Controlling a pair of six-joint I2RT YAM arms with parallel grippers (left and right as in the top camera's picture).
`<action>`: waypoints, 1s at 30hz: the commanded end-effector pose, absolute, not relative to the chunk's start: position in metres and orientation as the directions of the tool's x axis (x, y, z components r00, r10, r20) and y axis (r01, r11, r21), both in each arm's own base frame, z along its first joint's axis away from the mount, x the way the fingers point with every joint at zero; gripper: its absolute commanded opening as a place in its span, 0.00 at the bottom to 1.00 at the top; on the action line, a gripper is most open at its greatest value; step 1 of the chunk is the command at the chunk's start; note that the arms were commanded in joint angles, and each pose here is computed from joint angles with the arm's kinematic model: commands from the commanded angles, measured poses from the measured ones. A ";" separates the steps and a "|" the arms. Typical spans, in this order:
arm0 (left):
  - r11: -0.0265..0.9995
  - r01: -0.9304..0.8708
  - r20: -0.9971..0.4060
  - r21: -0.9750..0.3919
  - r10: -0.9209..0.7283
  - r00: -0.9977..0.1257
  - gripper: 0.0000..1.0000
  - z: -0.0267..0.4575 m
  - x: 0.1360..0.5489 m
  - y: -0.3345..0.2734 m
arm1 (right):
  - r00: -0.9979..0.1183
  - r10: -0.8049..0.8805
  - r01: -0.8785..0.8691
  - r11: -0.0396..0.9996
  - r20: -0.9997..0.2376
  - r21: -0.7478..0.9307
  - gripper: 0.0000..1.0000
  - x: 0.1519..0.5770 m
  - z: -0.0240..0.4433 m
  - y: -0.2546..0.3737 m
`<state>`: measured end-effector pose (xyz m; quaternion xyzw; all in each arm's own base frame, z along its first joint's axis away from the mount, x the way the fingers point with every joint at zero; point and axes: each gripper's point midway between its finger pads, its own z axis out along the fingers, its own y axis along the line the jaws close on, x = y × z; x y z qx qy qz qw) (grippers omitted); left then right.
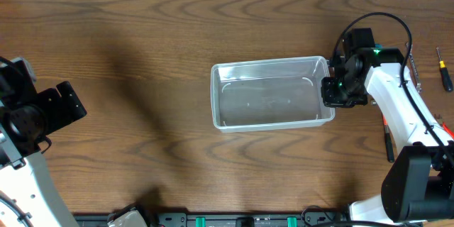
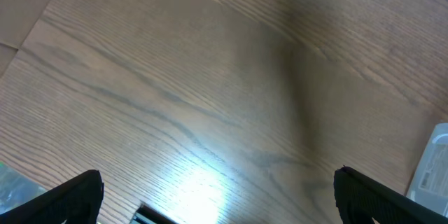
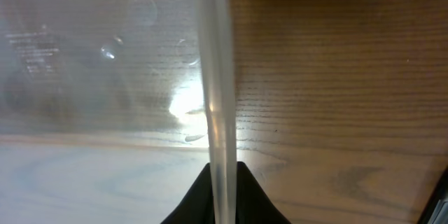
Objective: Pack container
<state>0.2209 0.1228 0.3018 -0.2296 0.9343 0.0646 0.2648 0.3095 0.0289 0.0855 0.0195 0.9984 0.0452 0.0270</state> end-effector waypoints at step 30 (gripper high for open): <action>0.881 -0.472 -0.537 -0.016 -0.406 -0.739 0.98 0.306 0.224 0.124 | -0.992 0.081 0.068 0.989 -0.092 0.134 0.66 0.318 0.103 0.038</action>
